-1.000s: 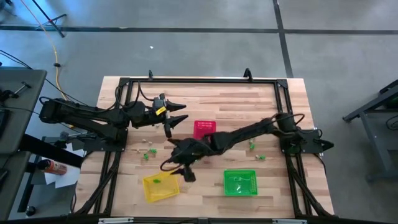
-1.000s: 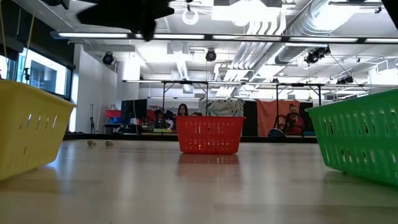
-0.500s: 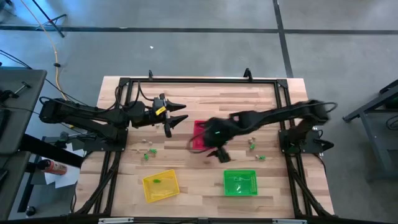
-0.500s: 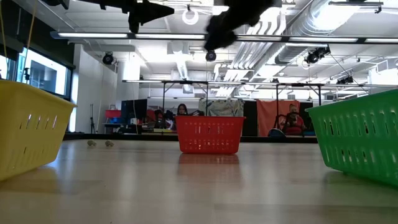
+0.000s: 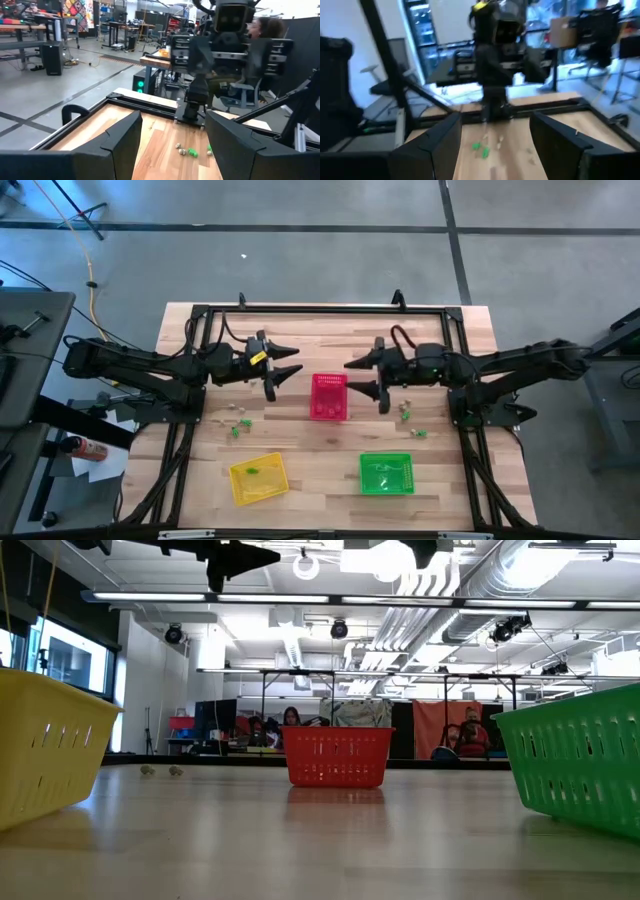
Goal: Sort Halloween decoration
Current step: Put the green skeleton toy into the yellow bin
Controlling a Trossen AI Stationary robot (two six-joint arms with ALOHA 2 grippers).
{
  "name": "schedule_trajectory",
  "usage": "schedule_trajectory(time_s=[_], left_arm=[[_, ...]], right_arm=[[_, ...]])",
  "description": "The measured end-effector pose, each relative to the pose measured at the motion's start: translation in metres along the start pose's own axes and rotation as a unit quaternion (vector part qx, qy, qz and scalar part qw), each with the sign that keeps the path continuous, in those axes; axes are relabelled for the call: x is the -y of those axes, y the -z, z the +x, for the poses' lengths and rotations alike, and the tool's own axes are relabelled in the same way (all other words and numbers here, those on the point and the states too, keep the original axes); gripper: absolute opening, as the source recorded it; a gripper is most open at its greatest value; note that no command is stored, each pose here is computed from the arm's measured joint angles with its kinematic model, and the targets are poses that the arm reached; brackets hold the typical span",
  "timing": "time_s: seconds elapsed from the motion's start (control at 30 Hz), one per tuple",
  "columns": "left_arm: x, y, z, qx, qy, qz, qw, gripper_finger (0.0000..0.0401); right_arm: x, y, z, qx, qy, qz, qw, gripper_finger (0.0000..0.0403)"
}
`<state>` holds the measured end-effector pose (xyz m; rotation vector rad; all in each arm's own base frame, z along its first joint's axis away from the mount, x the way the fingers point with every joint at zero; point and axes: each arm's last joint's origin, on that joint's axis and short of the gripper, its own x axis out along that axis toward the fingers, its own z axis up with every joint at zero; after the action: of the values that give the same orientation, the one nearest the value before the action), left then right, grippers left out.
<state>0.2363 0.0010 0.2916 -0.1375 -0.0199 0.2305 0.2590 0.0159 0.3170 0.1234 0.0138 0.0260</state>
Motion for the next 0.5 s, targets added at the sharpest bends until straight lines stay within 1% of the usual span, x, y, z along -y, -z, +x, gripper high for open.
schedule_trajectory(time_s=[0.07, 0.23, 0.5], left_arm=[[0.001, 0.0, 0.0, -0.002, 0.011, 0.0, 1.0, 0.0211], [0.002, 0.0, 0.0, -0.006, 0.039, 0.0, 0.999, 0.0211], [0.003, 0.0, 0.0, -0.006, 0.046, 0.001, 0.999, 0.0211]], right_arm=[[0.001, 0.002, 0.001, -0.002, 0.009, -0.004, 1.0, 0.0227], [0.001, 0.01, 0.009, -0.018, 0.011, -0.011, 1.0, 0.0227], [0.002, 0.012, 0.01, -0.023, 0.012, -0.001, 1.0, 0.0227]])
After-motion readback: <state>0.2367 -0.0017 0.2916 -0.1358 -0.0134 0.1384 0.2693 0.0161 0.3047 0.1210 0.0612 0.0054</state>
